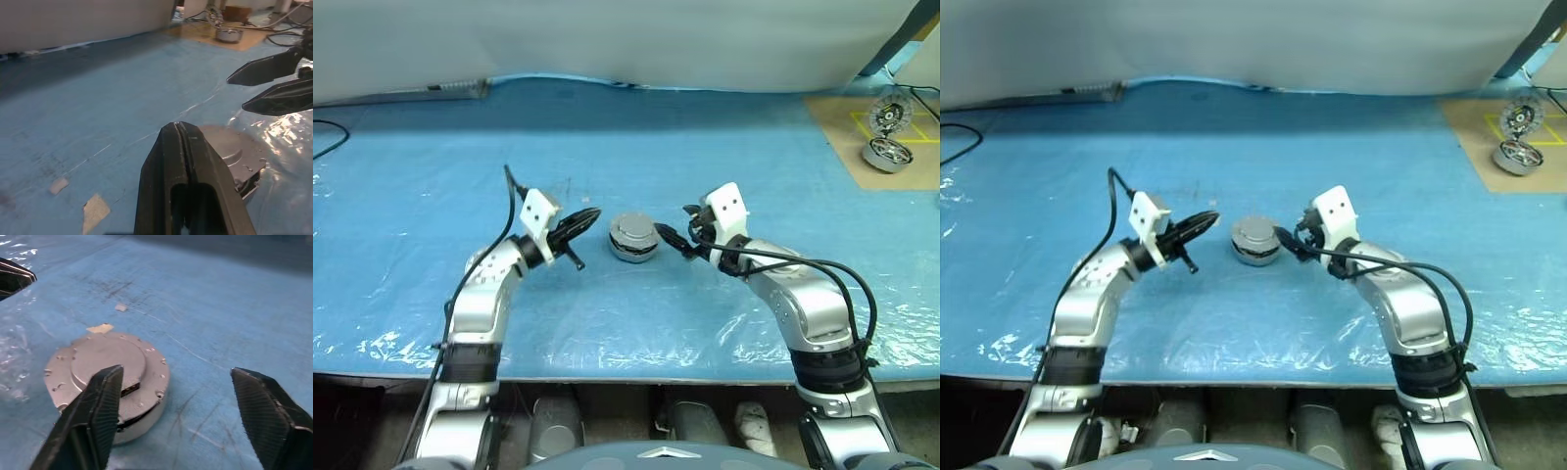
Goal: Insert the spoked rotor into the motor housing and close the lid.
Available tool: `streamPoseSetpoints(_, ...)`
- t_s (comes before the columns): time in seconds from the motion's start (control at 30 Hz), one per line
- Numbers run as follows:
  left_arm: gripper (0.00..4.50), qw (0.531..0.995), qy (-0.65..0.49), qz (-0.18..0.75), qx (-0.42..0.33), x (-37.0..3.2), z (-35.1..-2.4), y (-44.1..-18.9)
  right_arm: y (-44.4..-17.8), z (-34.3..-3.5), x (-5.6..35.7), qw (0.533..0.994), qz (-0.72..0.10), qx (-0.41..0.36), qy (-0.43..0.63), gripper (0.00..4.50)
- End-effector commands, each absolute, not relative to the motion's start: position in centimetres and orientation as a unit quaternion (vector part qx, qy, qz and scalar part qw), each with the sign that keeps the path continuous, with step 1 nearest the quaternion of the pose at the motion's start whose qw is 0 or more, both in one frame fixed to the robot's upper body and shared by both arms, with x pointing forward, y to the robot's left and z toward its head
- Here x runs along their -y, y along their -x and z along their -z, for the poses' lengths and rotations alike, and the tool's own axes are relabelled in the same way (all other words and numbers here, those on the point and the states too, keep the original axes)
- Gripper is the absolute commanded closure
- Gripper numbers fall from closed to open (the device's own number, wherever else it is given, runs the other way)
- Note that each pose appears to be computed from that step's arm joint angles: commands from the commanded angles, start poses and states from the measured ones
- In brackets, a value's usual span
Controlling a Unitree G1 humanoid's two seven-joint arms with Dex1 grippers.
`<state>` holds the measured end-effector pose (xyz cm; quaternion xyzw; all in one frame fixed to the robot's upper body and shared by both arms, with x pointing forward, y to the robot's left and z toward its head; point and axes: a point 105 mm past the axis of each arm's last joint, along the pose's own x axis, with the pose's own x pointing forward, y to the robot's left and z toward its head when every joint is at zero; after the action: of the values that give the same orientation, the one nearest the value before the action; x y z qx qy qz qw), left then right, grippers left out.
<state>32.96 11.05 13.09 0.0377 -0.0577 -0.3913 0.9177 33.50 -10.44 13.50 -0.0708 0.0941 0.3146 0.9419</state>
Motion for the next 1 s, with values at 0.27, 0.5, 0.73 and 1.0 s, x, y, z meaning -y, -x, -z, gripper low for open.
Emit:
streamPoseSetpoints(0.27, 4.5, 0.939, -0.029, 0.334, 0.077, -10.9, -9.5, -28.5, -35.2, -13.2, 4.7, 0.915, -0.383, -0.106, 0.072, 0.26)
streamPoseSetpoints(0.5, 4.5, 0.938, -0.037, 0.338, 0.075, -9.9, -9.1, -28.7, -35.9, -12.2, 3.5, 0.914, -0.382, -0.116, 0.072, 0.26)
streamPoseSetpoints(0.73, 4.5, 0.942, -0.039, 0.324, 0.072, -10.5, -8.6, -29.5, -35.9, -10.6, 3.7, 0.915, -0.376, -0.12, 0.083, 0.87)
streamPoseSetpoints(1.0, 4.5, 0.947, -0.037, 0.313, 0.071, -10.6, -7.9, -29.5, -35.6, -10.3, 3.5, 0.919, -0.366, -0.09, 0.111, 1.51)
